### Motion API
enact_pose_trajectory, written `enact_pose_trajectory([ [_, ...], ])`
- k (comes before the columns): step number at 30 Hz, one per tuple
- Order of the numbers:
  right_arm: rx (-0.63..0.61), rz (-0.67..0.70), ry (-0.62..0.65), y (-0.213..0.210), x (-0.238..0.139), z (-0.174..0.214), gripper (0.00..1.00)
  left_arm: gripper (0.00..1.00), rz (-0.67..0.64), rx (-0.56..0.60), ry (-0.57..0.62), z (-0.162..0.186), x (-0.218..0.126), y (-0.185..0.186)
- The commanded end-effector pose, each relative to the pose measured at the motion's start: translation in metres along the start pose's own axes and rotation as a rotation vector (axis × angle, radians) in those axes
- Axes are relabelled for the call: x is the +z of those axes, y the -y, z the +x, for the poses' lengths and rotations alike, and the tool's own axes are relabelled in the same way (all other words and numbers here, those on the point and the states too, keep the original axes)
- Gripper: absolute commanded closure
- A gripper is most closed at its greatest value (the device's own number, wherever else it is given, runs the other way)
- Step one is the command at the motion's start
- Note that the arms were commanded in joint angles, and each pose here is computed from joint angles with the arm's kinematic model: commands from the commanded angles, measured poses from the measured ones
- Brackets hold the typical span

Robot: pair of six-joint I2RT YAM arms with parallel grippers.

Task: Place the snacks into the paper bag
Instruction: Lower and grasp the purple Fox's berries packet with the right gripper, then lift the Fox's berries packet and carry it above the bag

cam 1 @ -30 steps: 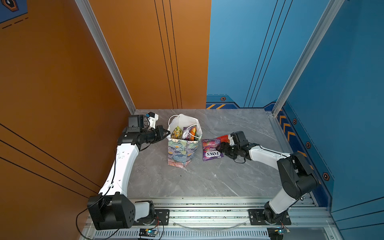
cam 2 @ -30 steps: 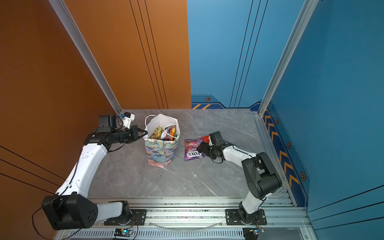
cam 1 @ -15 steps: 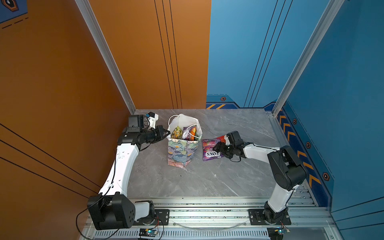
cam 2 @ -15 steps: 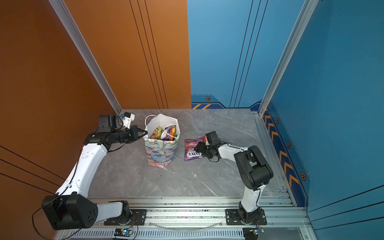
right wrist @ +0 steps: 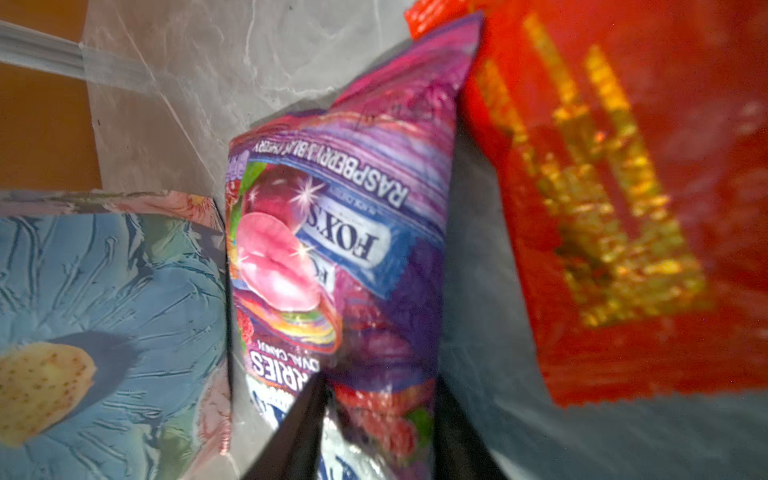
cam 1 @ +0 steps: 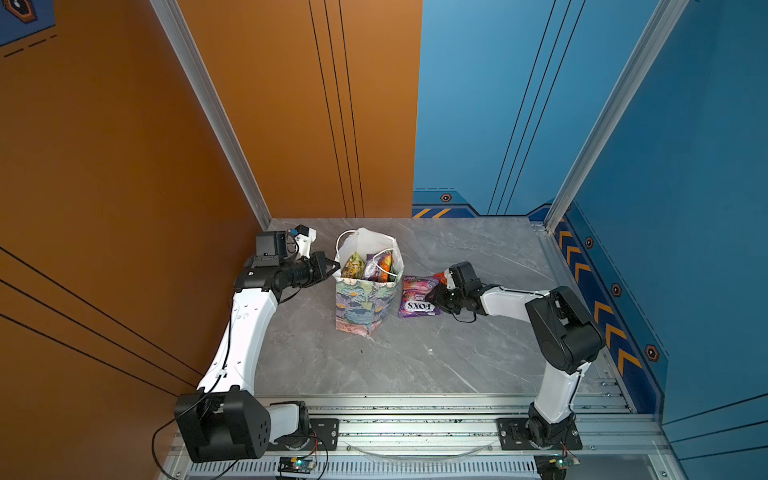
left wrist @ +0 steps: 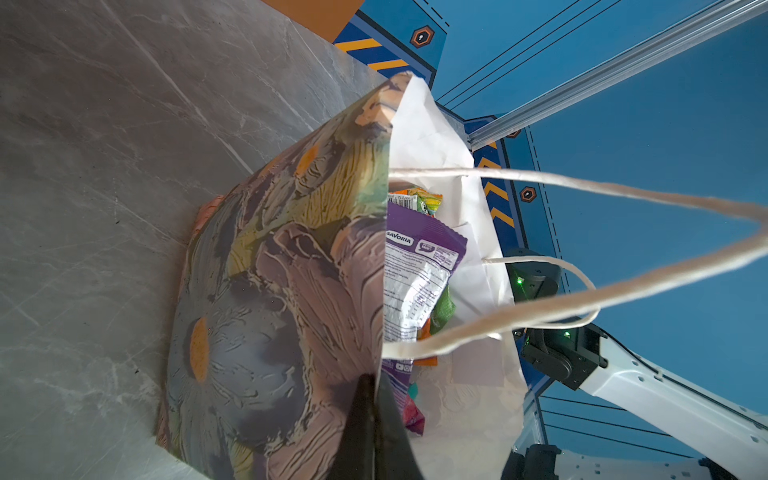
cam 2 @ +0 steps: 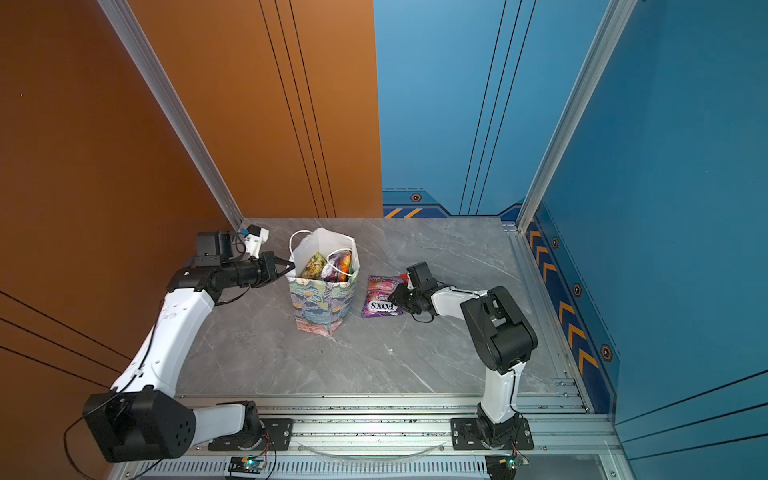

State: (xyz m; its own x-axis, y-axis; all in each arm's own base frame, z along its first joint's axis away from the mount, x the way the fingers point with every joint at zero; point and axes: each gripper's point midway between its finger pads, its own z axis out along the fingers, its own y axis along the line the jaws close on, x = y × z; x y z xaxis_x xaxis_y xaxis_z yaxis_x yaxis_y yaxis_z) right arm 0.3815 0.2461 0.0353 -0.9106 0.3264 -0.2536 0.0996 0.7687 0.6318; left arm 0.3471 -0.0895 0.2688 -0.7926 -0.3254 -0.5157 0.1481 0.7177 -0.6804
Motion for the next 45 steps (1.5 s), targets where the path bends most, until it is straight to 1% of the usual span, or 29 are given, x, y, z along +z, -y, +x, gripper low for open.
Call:
enact_pose_trajectory([
  [1,-0.001,0.017,0.003,0.0,0.002,0.0,0.8,1.0,0.016,-0.01,-0.006,0.005,-0.003,0.001],
  [5,-0.03,0.012,0.02,-0.01,-0.007,-0.003,0.99,1.0,0.018,-0.016,-0.006,0.005,-0.003,0.001],
  [6,-0.038,0.01,0.024,-0.014,-0.011,-0.003,1.0,1.0,0.019,-0.014,-0.003,0.004,-0.003,0.001],
  [14,-0.082,-0.003,0.074,-0.038,-0.041,-0.007,1.0,1.0,0.021,-0.015,-0.004,0.005,-0.004,0.002],
  [22,-0.094,-0.018,0.149,-0.054,-0.08,-0.013,1.0,1.0,0.028,-0.014,-0.001,0.005,-0.006,0.006],
  [28,-0.125,-0.041,0.258,-0.078,-0.13,-0.027,1.0,1.0,0.028,-0.013,0.001,0.005,-0.006,0.006],
  [36,-0.193,-0.084,0.445,-0.122,-0.203,-0.058,1.0,1.0,0.025,-0.014,-0.001,0.004,-0.005,0.005],
  [39,-0.214,-0.107,0.491,-0.138,-0.222,-0.067,1.0,1.0,0.024,-0.018,-0.007,0.005,-0.003,0.003],
  [45,-0.239,-0.164,0.545,-0.166,-0.241,-0.081,1.0,1.0,0.026,-0.018,-0.008,0.004,-0.003,0.004],
])
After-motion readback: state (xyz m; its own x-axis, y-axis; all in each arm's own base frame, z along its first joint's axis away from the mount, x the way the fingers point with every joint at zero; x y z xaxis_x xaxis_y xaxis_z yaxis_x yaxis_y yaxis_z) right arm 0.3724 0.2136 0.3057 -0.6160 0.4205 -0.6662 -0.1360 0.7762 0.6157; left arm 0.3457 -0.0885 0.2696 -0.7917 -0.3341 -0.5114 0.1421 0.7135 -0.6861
